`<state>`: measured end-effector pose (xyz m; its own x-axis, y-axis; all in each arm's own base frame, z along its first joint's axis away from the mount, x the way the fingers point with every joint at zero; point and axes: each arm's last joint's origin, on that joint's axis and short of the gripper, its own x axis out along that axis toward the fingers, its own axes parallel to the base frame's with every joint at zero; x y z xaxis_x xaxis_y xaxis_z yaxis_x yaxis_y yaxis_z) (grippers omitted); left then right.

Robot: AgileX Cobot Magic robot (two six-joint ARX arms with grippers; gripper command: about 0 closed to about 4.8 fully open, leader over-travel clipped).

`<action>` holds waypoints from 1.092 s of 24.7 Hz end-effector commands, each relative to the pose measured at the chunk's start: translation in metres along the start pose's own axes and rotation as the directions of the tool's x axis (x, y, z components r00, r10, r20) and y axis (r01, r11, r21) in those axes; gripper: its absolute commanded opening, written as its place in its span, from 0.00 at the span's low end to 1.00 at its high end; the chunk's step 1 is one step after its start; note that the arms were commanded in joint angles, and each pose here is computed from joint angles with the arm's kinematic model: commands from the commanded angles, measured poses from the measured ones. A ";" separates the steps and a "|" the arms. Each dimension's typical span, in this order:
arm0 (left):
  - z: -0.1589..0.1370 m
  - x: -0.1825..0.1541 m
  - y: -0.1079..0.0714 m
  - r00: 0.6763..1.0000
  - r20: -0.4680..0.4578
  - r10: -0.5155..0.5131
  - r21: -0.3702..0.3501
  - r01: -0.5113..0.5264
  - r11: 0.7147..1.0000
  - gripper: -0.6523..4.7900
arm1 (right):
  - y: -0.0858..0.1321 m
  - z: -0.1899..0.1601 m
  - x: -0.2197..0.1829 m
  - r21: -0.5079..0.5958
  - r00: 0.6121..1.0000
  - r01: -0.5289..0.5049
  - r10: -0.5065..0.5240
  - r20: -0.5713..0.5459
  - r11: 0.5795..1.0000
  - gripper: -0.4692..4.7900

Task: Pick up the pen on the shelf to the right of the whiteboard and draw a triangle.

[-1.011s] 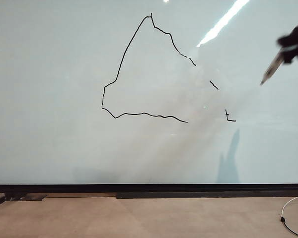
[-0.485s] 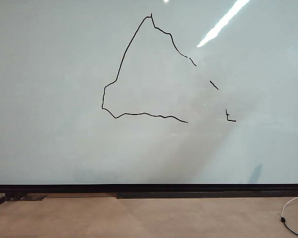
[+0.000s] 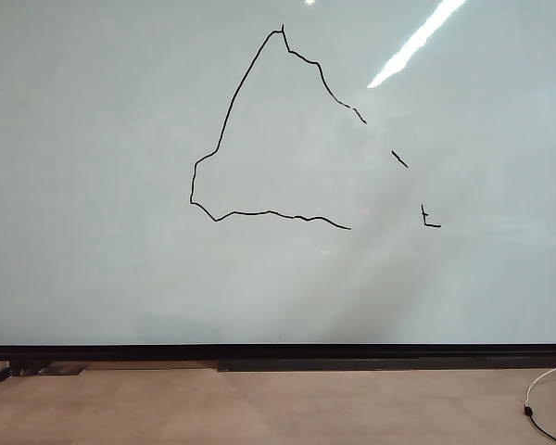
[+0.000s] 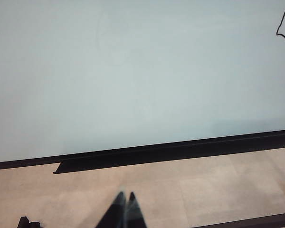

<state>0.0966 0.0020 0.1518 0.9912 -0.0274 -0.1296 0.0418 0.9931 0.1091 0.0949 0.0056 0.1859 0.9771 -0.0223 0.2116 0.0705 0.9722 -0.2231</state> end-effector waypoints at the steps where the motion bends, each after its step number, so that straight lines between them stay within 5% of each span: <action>1: 0.002 0.000 0.000 1.000 0.008 0.002 0.001 -0.002 1.000 0.11 | 0.002 -0.009 0.000 -0.001 0.997 -0.016 0.016 -0.071 1.000 0.08; 27: 0.001 0.000 0.000 1.000 0.003 0.001 0.001 -0.001 1.000 0.11 | 0.002 -0.004 0.000 -0.009 0.999 -0.049 0.048 -0.021 0.999 0.09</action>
<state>0.0965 0.0020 0.1514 0.9906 -0.0263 -0.1345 0.0412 0.9932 0.1089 0.0955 0.0071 0.1820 0.9848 0.0276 0.1718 0.0155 0.9695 -0.2446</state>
